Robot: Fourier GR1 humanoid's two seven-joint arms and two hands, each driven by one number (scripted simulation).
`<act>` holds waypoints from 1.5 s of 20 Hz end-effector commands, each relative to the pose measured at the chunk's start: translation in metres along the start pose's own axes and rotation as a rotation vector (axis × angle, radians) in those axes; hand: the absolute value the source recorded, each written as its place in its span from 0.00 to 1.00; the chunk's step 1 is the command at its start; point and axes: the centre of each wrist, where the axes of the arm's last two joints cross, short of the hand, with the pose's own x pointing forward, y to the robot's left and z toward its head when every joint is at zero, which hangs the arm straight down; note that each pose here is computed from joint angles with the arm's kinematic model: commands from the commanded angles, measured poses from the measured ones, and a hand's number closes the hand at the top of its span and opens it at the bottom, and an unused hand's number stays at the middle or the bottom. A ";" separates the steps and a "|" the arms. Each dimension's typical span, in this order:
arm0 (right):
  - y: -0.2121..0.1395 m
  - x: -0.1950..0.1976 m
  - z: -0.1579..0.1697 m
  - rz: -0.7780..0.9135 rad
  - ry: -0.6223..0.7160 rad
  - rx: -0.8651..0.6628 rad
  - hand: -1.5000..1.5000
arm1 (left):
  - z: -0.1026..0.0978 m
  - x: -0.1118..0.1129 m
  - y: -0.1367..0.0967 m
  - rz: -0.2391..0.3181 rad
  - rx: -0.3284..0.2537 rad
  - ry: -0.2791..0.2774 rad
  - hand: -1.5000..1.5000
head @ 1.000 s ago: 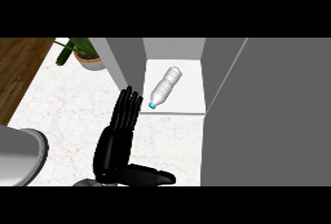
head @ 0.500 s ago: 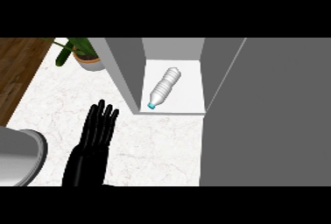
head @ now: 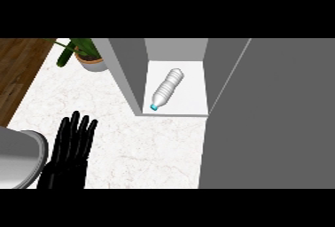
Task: Pick up the bottled water, place it into the cabinet and close the cabinet
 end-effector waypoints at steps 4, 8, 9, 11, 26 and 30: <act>0.026 0.035 -0.032 0.153 -0.080 0.121 1.00 | 0.009 0.009 0.021 0.003 0.015 0.005 0.00; 0.025 0.041 -0.045 0.188 -0.108 0.116 1.00 | 0.016 0.013 0.029 -0.008 0.010 0.018 0.00; 0.025 0.040 -0.051 0.201 -0.107 0.113 1.00 | 0.015 0.018 0.028 0.007 -0.014 0.005 0.00; 0.028 0.038 -0.062 0.201 -0.097 0.116 1.00 | 0.014 0.021 0.039 -0.004 -0.008 -0.012 0.00; 0.028 0.033 -0.101 0.281 -0.079 0.186 1.00 | 0.018 0.034 0.058 0.011 -0.033 -0.011 0.00; 0.025 0.031 -0.105 0.283 -0.074 0.205 1.00 | 0.026 0.029 0.059 0.016 -0.032 0.002 0.00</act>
